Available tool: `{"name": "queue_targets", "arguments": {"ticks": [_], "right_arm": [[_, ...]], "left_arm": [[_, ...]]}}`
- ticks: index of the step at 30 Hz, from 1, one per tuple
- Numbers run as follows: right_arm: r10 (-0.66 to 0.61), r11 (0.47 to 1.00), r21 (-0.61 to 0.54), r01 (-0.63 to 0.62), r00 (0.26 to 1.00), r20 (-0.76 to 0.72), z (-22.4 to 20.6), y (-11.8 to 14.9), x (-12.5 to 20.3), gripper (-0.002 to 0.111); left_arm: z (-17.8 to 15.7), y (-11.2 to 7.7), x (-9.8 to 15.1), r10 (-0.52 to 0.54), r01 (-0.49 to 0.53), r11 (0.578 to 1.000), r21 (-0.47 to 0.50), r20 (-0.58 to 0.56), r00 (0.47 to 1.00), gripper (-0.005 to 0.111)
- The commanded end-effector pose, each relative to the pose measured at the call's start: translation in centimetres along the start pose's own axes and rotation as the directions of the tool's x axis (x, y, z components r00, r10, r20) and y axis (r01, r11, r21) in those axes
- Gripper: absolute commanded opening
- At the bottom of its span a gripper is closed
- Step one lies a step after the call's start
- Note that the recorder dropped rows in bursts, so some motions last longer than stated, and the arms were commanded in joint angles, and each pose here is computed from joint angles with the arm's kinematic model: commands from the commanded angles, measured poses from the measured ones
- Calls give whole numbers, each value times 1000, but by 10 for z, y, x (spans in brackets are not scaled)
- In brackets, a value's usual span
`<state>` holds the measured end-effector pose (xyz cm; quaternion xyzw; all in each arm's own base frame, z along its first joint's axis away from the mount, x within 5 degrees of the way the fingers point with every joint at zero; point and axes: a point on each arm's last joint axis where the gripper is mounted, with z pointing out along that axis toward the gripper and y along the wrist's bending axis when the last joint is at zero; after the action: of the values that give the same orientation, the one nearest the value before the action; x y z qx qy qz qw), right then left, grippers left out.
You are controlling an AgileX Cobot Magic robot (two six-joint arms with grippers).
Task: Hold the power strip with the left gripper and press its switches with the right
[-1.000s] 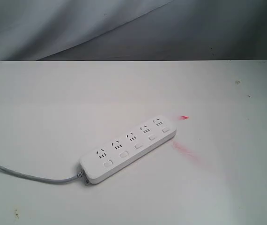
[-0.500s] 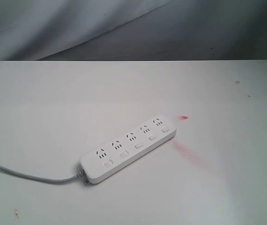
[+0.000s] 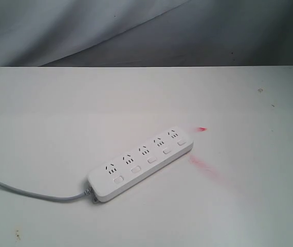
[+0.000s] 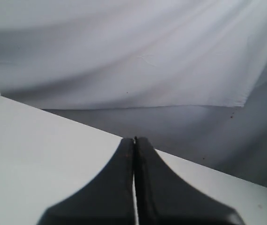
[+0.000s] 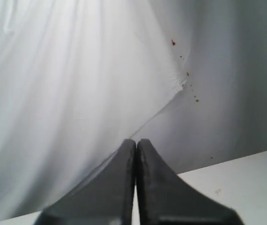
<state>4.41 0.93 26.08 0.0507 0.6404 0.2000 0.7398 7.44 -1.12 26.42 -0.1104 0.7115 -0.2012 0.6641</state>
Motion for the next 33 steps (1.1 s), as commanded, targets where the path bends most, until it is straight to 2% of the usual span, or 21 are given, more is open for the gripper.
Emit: {"name": "queue_targets", "arguments": {"ticks": [1,4,7,10,16,18,23,26,29,30,33], "right_arm": [[11,1000,-22,-13,997,-72,3,14,-27,0],[-37,999,-22,34,984,-172,16,22,-43,0],[-100,995,-42,93,963,-251,34,30,-58,0],[-158,987,-87,136,928,-336,57,39,-72,0],[-212,973,-187,133,831,-514,108,59,-86,0],[-215,971,-212,112,794,-568,123,64,-83,0],[-233,967,-238,96,715,-659,162,69,-68,0],[-230,969,-235,78,634,-738,183,68,-54,0],[-272,958,-278,75,553,-787,203,71,-36,0],[-287,953,-293,73,524,-802,211,73,-27,0],[-325,940,-335,64,467,-822,230,81,-7,0]], "left_arm": [[25,-22,-33,-17,15,1000,-14,-190,982,0],[46,-35,-50,10,-16,1000,-15,-349,937,0],[70,-45,-63,69,-68,998,19,-453,889,0],[89,-54,-70,56,-33,998,53,-535,843,0],[120,-64,-68,133,-29,983,181,-597,791,0],[126,-64,-63,142,-21,980,199,-615,776,0],[143,-60,-50,242,-71,956,285,-629,739,0],[153,-64,-40,338,-92,913,396,-613,714,0],[164,-68,-23,444,-132,862,490,-604,662,0],[167,-70,-15,492,-150,834,530,-595,636,0],[176,-78,10,664,-227,711,666,-529,528,0]]}}
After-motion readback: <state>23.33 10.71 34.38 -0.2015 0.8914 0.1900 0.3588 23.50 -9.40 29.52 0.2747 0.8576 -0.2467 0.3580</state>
